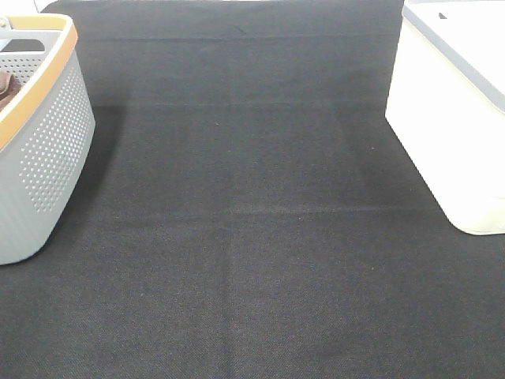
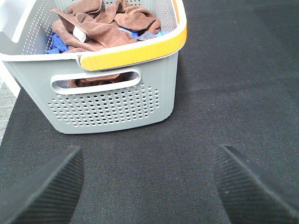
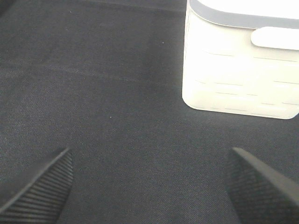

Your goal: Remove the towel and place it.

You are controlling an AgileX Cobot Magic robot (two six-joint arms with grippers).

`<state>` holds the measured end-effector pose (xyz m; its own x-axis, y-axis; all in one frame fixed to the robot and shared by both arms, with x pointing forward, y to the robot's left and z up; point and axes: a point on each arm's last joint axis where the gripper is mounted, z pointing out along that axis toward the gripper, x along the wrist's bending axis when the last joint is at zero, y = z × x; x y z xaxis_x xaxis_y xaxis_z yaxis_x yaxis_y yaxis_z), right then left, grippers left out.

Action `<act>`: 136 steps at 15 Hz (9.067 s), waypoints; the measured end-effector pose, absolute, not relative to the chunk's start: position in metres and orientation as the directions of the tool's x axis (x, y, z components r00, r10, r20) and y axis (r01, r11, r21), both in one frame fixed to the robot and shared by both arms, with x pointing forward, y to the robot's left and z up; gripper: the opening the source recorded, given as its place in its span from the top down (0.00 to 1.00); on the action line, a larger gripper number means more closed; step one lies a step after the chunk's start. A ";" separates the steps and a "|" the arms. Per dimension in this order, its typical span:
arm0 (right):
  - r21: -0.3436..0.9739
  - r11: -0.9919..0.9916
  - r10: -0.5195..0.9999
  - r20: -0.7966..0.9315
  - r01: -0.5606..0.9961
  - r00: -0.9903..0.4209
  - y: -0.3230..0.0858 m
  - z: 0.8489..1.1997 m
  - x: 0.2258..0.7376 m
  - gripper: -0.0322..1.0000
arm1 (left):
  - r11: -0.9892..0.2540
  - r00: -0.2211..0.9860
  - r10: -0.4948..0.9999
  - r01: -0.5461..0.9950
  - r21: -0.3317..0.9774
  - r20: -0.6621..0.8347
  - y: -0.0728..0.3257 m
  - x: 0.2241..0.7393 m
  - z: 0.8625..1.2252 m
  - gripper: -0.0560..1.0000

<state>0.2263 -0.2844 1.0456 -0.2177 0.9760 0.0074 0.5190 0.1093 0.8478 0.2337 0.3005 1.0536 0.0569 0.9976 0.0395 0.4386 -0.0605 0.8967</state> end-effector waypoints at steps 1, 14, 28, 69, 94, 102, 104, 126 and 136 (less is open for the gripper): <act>0.848 0.109 0.976 0.007 0.519 -0.218 -0.284 1.046 0.226 0.16 | -0.060 0.057 0.998 0.439 0.897 0.039 0.301 0.234 1.054 0.25; 0.848 0.109 0.976 0.007 0.519 -0.218 -0.284 1.046 0.226 0.16 | 0.134 -0.151 0.982 0.119 0.984 -0.115 0.314 0.316 1.111 0.25; 0.848 0.109 0.976 0.007 0.519 -0.218 -0.284 1.046 0.226 0.16 | 0.282 -0.401 0.899 0.838 0.468 0.178 0.348 0.582 1.093 0.25; 0.873 0.041 0.953 0.112 0.486 -0.282 -0.274 1.051 0.226 0.16 | 0.432 -0.033 0.885 0.427 0.794 -0.464 0.358 0.565 1.236 0.95; 0.742 0.435 0.524 0.253 0.511 -0.813 -0.115 1.125 0.452 0.23 | 0.317 0.618 0.634 0.340 0.885 -0.465 0.093 0.544 1.251 0.95; 0.685 0.450 0.565 0.279 0.573 -0.777 -0.100 1.089 0.481 0.28 | 0.328 0.636 0.622 0.317 0.890 -0.456 0.063 0.543 1.241 0.95; 0.669 0.457 0.570 0.287 0.587 -0.770 -0.097 1.081 0.485 0.31 | 0.339 0.632 0.627 0.305 0.890 -0.455 0.064 0.544 1.242 0.95; 0.513 0.518 0.707 0.193 0.684 -0.681 -0.110 1.059 0.494 0.97 | 0.181 0.598 0.744 0.248 0.952 -0.297 0.092 0.563 1.233 0.95; 0.683 0.475 0.868 -0.259 0.555 -0.424 -0.148 1.124 0.523 0.97 | -0.112 0.431 0.887 0.547 0.829 -0.164 0.163 0.607 1.171 0.95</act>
<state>0.5235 -0.1482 1.1245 -0.4237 0.8679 -0.2594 0.5548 0.4750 0.6831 0.6072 0.1633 1.1713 0.4306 0.8875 -0.1641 0.5474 -0.1122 0.8293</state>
